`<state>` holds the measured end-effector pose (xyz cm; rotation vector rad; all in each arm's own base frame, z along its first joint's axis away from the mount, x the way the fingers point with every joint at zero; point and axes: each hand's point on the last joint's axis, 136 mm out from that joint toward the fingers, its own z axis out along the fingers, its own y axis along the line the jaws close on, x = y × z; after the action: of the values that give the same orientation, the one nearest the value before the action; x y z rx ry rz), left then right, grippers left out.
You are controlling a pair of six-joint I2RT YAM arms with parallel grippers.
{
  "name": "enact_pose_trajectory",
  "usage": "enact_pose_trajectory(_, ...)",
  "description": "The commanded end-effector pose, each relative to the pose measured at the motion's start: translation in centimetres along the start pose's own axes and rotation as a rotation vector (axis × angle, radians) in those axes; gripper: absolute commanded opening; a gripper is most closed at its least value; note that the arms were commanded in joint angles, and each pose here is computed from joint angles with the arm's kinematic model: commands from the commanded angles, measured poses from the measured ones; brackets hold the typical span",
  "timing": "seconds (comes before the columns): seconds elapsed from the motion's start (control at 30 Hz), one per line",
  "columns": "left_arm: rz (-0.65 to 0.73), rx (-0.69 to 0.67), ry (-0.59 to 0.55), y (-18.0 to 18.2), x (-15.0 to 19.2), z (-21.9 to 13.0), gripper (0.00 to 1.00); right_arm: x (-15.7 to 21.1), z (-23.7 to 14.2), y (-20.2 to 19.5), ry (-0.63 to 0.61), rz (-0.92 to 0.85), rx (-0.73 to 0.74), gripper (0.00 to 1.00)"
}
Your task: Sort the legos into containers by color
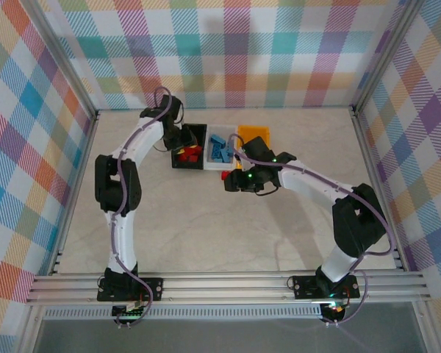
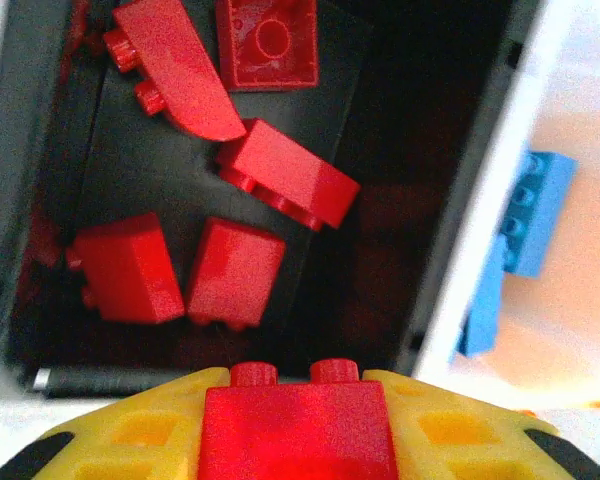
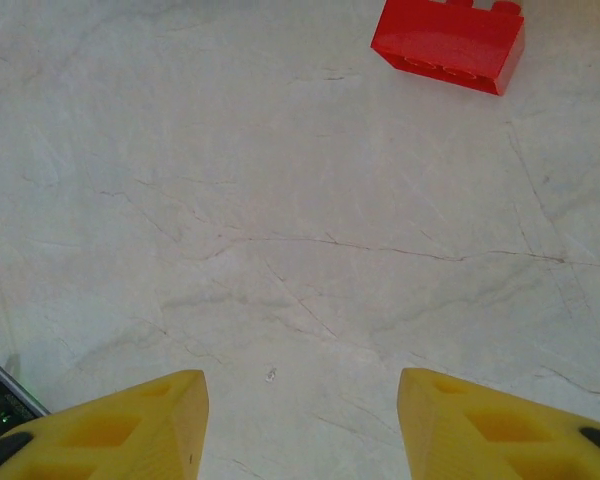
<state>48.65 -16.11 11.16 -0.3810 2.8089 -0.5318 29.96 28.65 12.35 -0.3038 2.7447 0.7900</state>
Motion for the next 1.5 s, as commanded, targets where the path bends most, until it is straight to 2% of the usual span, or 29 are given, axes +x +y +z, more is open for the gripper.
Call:
enact_pose_trajectory(0.0, 0.012, -0.023, 0.018, 0.6, -0.8, 0.3, 0.38, -0.1, -1.0, 0.1, -0.011, -0.001, 0.026, 0.55)
enact_pose_trajectory(0.1, 0.015, -0.034, 0.021, 0.8, -1.6, 1.2, 0.41, 0.2, -1.4, -0.2, -0.008, 0.006, 0.043, 0.57)
enact_pose_trajectory(0.33, 0.01, -0.039, 0.023, 0.8, -2.4, 1.9, 0.62, 1.1, -2.7, -2.9, -0.029, -0.001, 0.174, 0.59)
enact_pose_trajectory(0.47, 0.008, -0.024, 0.014, 0.3, -2.4, 0.8, 0.7, 1.1, -3.1, -4.4, -0.016, 0.033, 0.214, 0.6)
enact_pose_trajectory(0.73, 0.039, 0.013, -0.025, -2.0, -0.9, -4.1, 0.76, -0.1, -2.9, -6.3, 0.009, 0.127, 0.21, 0.6)
enact_pose_trajectory(0.87, 0.102, 0.019, -0.032, -3.3, 2.2, -7.2, 0.79, 0.0, -1.5, -7.4, 0.06, 0.126, 0.233, 0.59)
enact_pose_trajectory(1.0, 0.139, -0.002, 0.001, -2.7, 7.4, -8.7, 0.81, -0.4, -0.1, -8.1, 0.084, 0.115, 0.252, 0.59)
enact_pose_trajectory(1.23, 0.137, -0.071, 0.121, 0.8, 19.3, -6.5, 0.82, -1.5, 2.1, -9.4, 0.114, 0.104, 0.304, 0.58)
enact_pose_trajectory(1.33, 0.106, -0.081, 0.139, 1.9, 22.2, -6.0, 0.82, -2.0, 2.7, -10.0, 0.121, 0.102, 0.335, 0.58)
enact_pose_trajectory(1.47, 0.098, -0.085, 0.137, 2.5, 23.4, -6.4, 0.82, -2.6, 3.4, -11.0, 0.13, 0.104, 0.394, 0.58)
